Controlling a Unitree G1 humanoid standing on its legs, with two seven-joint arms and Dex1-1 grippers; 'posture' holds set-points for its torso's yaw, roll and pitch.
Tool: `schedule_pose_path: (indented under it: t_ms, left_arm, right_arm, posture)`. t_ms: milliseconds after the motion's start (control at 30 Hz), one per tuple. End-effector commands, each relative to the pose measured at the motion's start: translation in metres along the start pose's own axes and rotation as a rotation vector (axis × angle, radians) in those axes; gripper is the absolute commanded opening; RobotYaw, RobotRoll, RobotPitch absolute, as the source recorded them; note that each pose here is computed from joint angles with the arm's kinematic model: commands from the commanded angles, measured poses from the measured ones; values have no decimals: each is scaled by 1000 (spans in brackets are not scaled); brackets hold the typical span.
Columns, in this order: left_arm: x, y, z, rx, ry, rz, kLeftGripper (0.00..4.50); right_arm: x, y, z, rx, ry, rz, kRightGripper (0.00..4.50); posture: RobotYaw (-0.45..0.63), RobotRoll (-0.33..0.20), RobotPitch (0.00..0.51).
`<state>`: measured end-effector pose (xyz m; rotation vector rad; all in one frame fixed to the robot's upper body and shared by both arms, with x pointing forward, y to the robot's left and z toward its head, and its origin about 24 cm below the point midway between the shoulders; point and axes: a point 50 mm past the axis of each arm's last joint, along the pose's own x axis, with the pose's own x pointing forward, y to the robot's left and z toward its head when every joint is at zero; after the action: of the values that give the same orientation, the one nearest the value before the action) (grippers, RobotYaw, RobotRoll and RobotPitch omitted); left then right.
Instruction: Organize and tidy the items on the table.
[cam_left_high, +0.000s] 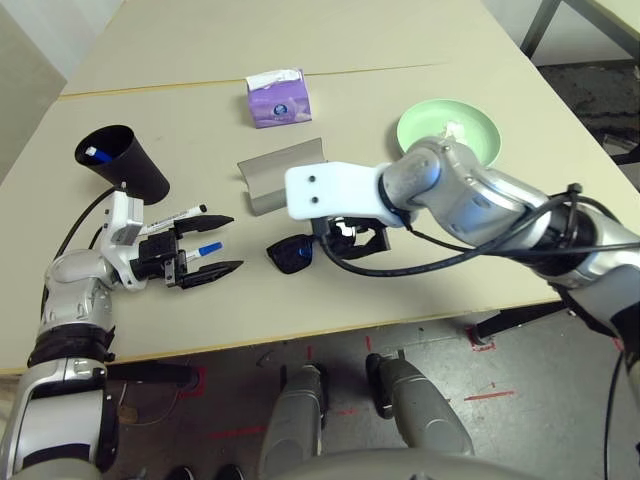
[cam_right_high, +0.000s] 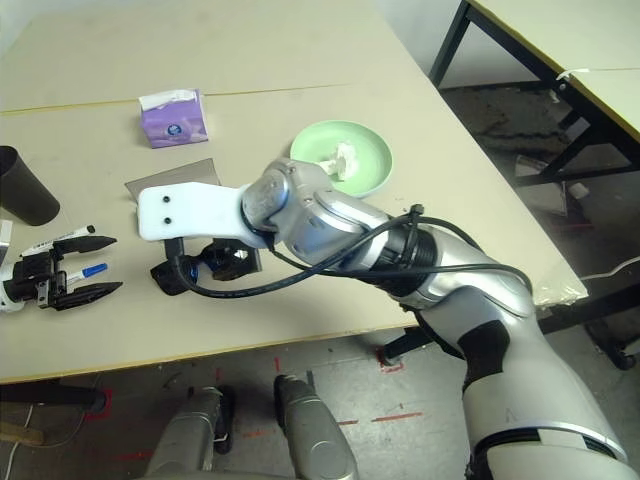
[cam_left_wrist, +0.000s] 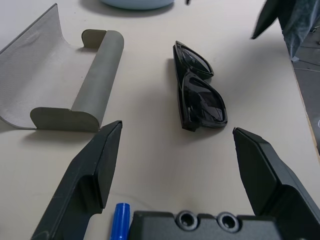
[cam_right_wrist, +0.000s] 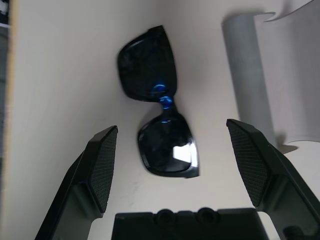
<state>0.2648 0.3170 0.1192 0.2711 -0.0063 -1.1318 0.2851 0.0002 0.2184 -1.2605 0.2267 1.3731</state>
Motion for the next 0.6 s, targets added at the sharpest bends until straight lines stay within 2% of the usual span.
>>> schedule_pose_path:
  t_ms: [33,367,600]
  left_arm:
    - [-4,-5,-6,-21,25,-9,4500]
    - [-8,-7,-6,-26,29,-2,4500]
    - [-11,-9,-7,-27,29,1,4500]
  right_arm:
    - [12,0,0,-33,8,23,4432]
    - [39,-7,5,-66,7,41,4432]
    - [51,-2,2,-62,14,77,4432]
  posture:
    - [-105,0,227]
    - [-89,0,239]
    - [-75,0,245]
